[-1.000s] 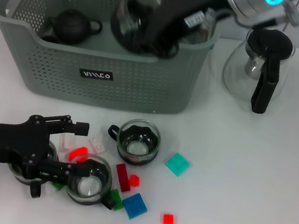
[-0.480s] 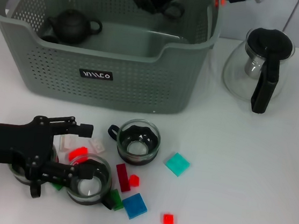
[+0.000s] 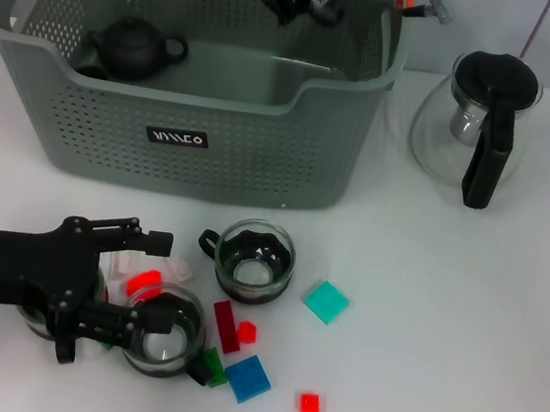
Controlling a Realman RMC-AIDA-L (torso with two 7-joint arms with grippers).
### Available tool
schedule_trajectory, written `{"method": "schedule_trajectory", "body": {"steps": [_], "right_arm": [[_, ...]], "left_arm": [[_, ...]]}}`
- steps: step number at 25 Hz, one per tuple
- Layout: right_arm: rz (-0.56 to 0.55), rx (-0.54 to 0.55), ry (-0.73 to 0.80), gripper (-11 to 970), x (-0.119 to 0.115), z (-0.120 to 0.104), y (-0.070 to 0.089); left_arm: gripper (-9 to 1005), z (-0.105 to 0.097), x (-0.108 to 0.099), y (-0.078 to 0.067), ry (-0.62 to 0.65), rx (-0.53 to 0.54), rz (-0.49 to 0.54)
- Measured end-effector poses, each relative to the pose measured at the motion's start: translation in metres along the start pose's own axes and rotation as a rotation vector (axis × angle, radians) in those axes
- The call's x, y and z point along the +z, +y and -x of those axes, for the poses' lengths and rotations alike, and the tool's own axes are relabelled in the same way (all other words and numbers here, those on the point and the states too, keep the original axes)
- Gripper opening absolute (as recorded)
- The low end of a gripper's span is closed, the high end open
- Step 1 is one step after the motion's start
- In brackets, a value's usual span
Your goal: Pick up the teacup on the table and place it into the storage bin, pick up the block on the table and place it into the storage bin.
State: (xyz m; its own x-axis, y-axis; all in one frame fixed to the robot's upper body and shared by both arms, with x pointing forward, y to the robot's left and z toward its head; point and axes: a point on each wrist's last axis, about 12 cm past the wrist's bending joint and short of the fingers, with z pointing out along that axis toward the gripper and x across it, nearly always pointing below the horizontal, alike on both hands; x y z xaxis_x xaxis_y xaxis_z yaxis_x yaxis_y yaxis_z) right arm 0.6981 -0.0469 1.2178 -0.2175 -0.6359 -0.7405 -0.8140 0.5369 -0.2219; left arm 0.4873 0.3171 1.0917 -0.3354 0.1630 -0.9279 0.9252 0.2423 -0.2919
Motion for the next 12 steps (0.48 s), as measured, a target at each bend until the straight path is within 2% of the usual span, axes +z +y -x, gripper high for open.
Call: {"method": "schedule_trajectory", "body": {"steps": [12], "right_arm": [[-0.066,-0.041,0.02,61,0.016,-0.02,0.004]], "left_arm": [[949,-0.002,0.003,0.0,-0.004,0.009,0.001]]}}
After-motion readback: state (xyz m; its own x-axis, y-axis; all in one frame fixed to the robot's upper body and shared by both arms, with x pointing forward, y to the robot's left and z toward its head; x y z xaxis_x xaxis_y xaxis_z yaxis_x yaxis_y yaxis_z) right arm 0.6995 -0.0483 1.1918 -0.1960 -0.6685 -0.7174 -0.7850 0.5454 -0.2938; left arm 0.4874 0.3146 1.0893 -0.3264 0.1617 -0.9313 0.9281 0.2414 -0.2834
